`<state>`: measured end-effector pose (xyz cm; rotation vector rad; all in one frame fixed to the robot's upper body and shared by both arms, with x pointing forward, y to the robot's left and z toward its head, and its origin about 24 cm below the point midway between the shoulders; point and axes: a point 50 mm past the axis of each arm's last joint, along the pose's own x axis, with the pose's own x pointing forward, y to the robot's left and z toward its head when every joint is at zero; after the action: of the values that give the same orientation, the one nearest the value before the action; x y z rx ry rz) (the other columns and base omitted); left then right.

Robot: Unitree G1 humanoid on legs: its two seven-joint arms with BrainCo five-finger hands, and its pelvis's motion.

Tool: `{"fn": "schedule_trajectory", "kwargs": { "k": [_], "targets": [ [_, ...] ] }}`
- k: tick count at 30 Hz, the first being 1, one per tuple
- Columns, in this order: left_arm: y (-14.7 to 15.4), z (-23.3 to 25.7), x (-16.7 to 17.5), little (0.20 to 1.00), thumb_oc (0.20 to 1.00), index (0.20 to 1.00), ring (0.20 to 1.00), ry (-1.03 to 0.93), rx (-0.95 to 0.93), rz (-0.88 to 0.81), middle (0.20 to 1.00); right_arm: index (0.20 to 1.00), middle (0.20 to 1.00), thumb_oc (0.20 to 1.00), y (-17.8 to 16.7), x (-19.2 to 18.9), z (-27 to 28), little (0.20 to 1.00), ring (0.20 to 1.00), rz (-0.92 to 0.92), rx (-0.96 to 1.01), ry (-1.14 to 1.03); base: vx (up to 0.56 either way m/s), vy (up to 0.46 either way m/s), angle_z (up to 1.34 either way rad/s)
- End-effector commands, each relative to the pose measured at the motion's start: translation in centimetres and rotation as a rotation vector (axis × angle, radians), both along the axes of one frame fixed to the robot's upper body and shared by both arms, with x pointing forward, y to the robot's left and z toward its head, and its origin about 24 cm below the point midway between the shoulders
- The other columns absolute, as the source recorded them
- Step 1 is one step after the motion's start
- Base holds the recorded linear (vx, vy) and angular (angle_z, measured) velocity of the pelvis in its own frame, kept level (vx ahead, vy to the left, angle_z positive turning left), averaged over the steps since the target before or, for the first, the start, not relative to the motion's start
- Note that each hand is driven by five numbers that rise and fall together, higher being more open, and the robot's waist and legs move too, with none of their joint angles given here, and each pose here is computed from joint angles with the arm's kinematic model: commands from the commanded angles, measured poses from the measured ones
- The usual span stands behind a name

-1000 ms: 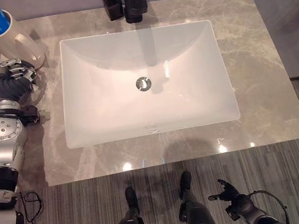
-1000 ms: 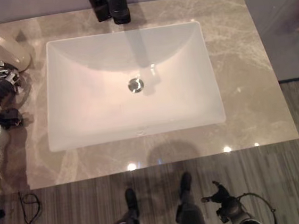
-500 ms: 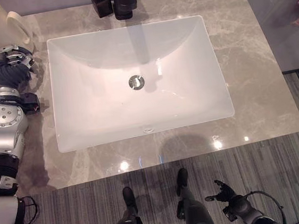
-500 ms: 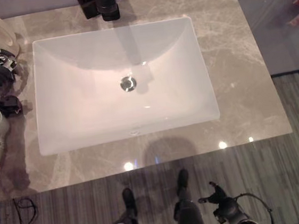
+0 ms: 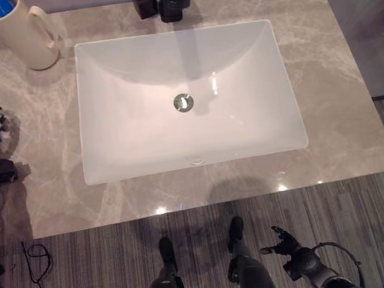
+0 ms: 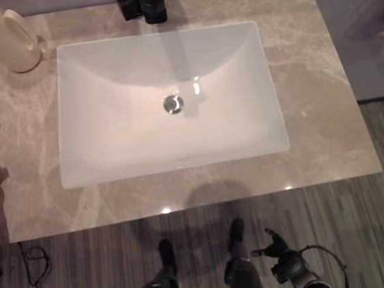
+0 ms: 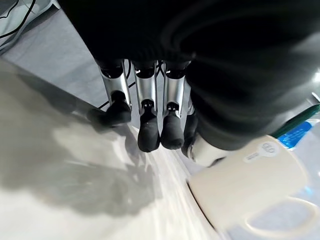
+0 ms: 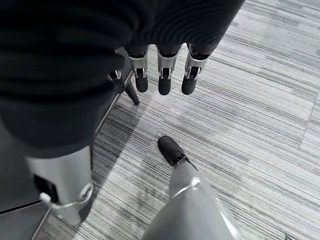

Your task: Put brush and paste in cup on sink, flatten towel.

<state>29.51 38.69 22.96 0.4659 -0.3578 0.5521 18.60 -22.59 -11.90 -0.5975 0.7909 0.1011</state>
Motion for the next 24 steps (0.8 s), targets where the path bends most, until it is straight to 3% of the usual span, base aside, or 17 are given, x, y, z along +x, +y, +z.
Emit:
{"fn": "schedule_trajectory", "kwargs": {
  "k": [1,11,24],
  "targets": [
    [0.3,6.0,0.5,0.200,0.200,0.200,0.200,-0.160,0.035,0.058,0.200,1.000,1.000,1.000,-2.3,0.9,1.2,1.000,1.000,-0.007,-0.052,-0.034,-0.02,-0.004,-0.28],
    [-0.4,10.0,2.2,0.200,0.200,0.200,0.200,-0.193,0.034,0.105,0.200,1.000,1.000,1.000,-2.3,-0.4,0.6,1.000,1.000,-0.036,-0.015,-0.011,0.03,0.006,-0.05],
    [-1.4,8.9,2.7,0.200,0.200,0.200,0.200,-0.173,0.102,0.100,0.200,1.000,1.000,1.000,-0.9,-0.5,0.4,1.000,1.000,0.012,0.027,-0.024,0.01,0.011,-0.13]
  ]
}}
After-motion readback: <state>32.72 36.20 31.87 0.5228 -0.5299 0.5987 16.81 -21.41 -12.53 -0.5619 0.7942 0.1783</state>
